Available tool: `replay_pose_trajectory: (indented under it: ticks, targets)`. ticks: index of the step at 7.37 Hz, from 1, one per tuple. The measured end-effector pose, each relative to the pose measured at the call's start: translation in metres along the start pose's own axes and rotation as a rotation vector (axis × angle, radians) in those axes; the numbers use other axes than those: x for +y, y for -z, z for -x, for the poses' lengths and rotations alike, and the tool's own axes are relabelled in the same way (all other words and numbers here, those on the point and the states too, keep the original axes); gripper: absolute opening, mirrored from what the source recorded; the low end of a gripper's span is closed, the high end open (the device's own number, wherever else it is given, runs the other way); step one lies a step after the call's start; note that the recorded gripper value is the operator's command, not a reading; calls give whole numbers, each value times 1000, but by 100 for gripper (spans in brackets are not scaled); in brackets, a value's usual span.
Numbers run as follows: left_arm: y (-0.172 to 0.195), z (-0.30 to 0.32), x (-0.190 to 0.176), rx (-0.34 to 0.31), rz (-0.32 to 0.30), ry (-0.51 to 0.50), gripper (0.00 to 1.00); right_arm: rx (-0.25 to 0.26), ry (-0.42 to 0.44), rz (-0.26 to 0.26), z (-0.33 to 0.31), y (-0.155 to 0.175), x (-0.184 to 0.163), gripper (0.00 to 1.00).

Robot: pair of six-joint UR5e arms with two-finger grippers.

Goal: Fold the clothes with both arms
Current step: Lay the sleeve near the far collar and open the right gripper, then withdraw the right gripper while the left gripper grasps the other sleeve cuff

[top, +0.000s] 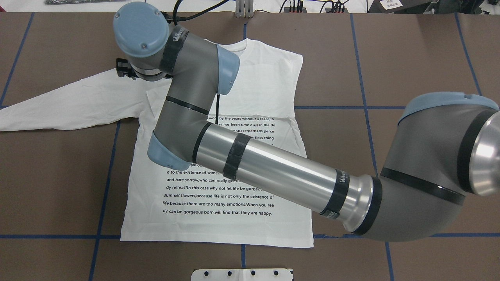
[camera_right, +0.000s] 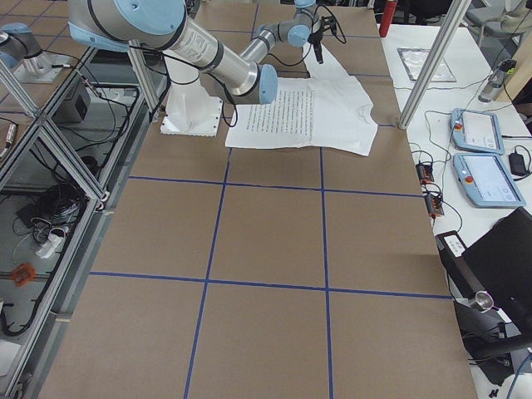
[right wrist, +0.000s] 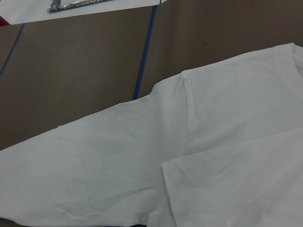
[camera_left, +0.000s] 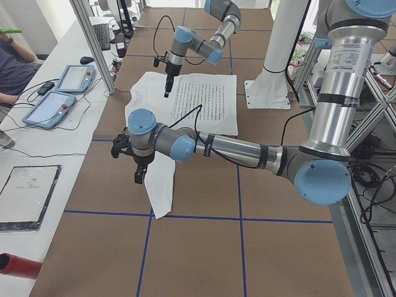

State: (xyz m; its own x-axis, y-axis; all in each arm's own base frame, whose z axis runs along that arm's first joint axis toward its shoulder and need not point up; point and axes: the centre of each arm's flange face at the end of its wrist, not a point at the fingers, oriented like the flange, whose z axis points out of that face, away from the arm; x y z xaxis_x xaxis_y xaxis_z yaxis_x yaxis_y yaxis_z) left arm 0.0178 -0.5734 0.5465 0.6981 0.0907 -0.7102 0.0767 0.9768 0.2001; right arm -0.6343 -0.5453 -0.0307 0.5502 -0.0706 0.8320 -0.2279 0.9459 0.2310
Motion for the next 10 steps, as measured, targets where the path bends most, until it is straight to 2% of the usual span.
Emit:
replay_pose_trajectory:
  ticks: [2,4,5,7,8,10]
  targets:
    - [-34,11,15,-29,-9,31,99,102,-47,105,-120,34,-30,100]
    - [-62,38,33,-37,-32,148,98,191,30,168,-264,71,-44,100]
    - [-73,51,49,-50,-54,215,98,220,67,205,-330,89,-55,100]
    - [-104,58,74,-58,-81,312,98,222,112,279,-464,121,-71,100]
    - [-127,55,85,-59,-72,335,98,229,128,300,-518,133,-70,100]
    - [-160,48,99,-61,-33,340,98,243,132,326,-570,140,-63,100]
